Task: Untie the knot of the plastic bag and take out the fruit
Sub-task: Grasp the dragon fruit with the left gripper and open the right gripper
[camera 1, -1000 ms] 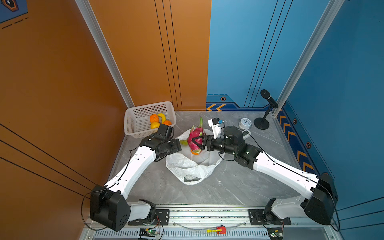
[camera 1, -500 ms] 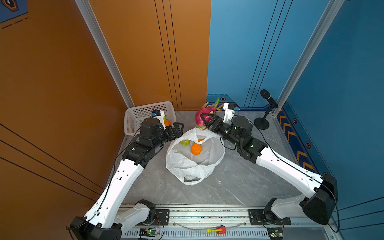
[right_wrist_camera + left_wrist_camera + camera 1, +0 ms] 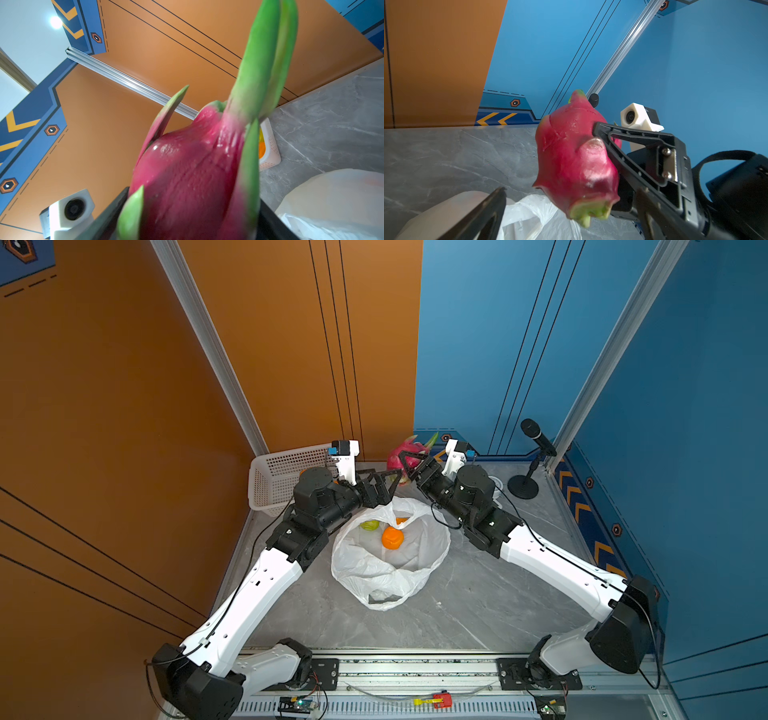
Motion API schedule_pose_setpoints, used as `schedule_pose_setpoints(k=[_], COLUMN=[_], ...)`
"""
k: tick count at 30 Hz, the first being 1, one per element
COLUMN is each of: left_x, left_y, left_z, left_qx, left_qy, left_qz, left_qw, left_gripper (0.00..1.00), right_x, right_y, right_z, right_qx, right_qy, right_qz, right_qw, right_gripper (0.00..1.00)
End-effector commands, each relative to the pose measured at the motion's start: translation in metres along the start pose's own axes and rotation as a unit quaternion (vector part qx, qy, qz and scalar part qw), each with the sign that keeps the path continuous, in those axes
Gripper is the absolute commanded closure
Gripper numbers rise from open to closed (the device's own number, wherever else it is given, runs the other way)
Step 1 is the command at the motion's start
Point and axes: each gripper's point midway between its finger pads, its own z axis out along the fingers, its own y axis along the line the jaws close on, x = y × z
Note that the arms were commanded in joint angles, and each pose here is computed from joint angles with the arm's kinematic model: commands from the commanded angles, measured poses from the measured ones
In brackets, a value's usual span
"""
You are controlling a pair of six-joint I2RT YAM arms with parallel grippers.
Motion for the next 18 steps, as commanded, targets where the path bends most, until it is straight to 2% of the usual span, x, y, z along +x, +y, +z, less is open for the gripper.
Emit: schedule_pose_setpoints(k=[1,18], left_x=[-0.010,-0.019], left_y=[-0.023,-0.014], left_z=[0.007,0.039], left_qx=[0.044,0.027], left_qy=[-0.006,-0.023], left_qz=[0.030,0.064], left_qw=[0.999,0.997], left_gripper=[0.03,0.03], right_x=[-0.022,-0.001], right_y=[0.031,0.036], right_z=[-0.003,-0.010], right_qx=[-0.047,-0.040], right_qy=[-0.031,0.014], right_qz=[0.044,0.105], right_qw=[0.997,0.994], right_gripper=[0.50,0.49])
